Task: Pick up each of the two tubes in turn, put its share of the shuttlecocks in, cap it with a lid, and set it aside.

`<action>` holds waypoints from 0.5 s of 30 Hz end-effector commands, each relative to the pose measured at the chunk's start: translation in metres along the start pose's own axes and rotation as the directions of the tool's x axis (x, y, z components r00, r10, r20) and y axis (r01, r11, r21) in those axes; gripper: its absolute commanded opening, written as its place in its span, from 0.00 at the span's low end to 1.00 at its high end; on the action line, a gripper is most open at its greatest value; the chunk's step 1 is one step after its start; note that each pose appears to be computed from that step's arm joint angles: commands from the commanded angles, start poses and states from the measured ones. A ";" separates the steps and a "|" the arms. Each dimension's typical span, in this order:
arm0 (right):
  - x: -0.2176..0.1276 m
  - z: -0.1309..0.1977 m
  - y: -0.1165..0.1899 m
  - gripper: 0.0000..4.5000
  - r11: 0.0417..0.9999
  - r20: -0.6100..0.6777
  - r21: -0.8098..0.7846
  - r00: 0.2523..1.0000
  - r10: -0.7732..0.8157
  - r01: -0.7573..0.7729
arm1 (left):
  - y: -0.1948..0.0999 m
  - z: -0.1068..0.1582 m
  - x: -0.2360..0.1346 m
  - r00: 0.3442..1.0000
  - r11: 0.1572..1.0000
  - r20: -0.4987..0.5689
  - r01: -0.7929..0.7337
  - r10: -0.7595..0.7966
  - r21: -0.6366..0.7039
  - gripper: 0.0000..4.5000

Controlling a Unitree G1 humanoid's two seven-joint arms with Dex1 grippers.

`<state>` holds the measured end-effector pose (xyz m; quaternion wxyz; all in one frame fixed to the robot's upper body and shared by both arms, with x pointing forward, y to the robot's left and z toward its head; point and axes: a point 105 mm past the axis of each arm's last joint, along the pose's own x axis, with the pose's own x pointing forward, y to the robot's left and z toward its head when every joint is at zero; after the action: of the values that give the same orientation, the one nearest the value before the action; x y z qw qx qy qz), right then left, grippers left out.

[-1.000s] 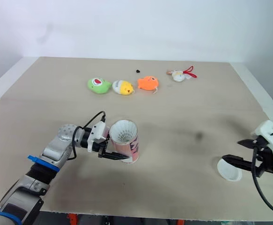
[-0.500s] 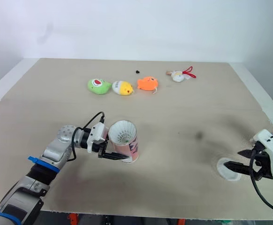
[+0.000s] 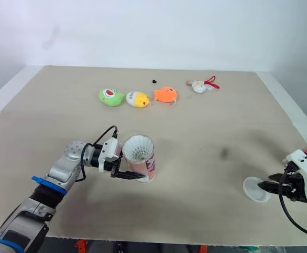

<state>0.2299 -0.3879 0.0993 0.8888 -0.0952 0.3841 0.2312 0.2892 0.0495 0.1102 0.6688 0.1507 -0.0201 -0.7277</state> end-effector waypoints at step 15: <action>-0.002 0.066 0.046 0.02 0.947 0.060 -0.245 0.971 0.230 -0.209 | 0.005 -0.003 -0.003 0.999 0.999 -0.041 -0.031 0.032 0.004 0.61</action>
<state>0.2451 -0.3358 0.1231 0.8607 -0.1226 0.3459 0.3528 0.2901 0.0499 0.1110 0.6716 0.1523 -0.0194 -0.7249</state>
